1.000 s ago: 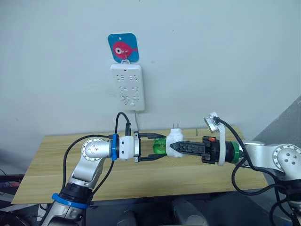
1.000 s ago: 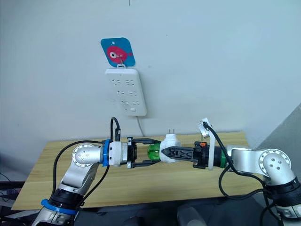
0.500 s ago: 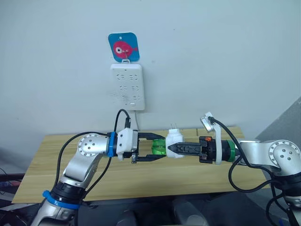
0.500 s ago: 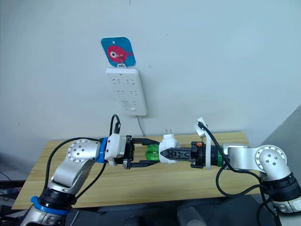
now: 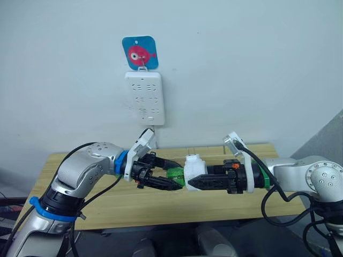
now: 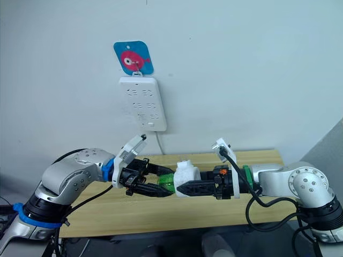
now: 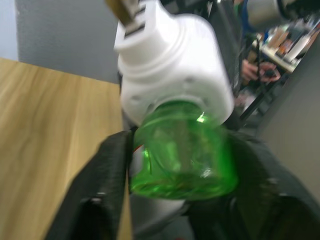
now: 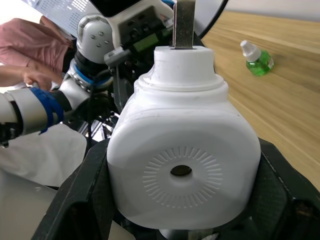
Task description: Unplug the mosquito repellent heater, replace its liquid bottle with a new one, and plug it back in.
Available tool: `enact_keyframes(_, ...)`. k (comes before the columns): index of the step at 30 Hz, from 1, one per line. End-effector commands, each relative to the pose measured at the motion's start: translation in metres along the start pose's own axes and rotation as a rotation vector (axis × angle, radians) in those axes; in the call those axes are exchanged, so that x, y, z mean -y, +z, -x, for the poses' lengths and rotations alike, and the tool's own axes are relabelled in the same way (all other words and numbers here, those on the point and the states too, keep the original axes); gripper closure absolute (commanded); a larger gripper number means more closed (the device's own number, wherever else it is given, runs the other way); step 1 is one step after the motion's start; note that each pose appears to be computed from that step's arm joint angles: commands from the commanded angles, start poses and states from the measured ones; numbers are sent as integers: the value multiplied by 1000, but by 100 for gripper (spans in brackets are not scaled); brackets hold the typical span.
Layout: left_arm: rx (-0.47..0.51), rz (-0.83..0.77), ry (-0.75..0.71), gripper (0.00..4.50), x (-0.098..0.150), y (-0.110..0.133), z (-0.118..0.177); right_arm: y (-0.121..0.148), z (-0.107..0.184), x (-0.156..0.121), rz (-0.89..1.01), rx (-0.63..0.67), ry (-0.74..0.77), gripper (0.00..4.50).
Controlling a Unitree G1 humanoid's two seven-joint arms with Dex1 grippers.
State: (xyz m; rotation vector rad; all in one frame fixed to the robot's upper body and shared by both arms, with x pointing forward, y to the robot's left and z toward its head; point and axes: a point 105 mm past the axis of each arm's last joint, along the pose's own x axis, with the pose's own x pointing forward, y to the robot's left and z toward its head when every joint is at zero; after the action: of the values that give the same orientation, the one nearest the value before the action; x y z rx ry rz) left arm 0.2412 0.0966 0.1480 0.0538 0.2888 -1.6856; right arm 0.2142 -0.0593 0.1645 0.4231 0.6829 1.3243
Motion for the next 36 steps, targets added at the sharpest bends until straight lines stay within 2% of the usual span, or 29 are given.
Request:
enact_keyframes(1, -22, -178, 61, 62, -3, 0, 8, 10, 6, -10, -2, 68, 44, 148)
enact_keyframes(9, 61, -523, 248, 62, 3, 0, 14, 15, 21, 5, -141, 192, -29, 148)
enact_keyframes(15, 142, -682, 326, 62, -1, 6, 3, 15, 22, 7, -179, 226, -46, 148)
enact_keyframes(20, 180, -740, 350, 62, -14, 15, -6, 14, 21, 5, -181, 220, -46, 148)
enact_keyframes(25, 187, -746, 315, 62, -15, 14, -13, 13, 21, 4, -179, 221, -47, 148)
enact_keyframes(28, 188, -739, 279, 120, -13, 14, -16, 13, 21, 4, -178, 222, -49, 148)
enact_keyframes(31, 189, -720, 251, 209, -11, 16, -17, 13, 20, 3, -177, 222, -51, 148)
enact_keyframes(33, 183, -712, 232, 215, -9, 16, -17, 13, 20, 3, -175, 221, -52, 148)
enact_keyframes(36, 78, -457, 181, 215, -12, 6, -10, 8, 20, 2, -126, 177, -60, 148)
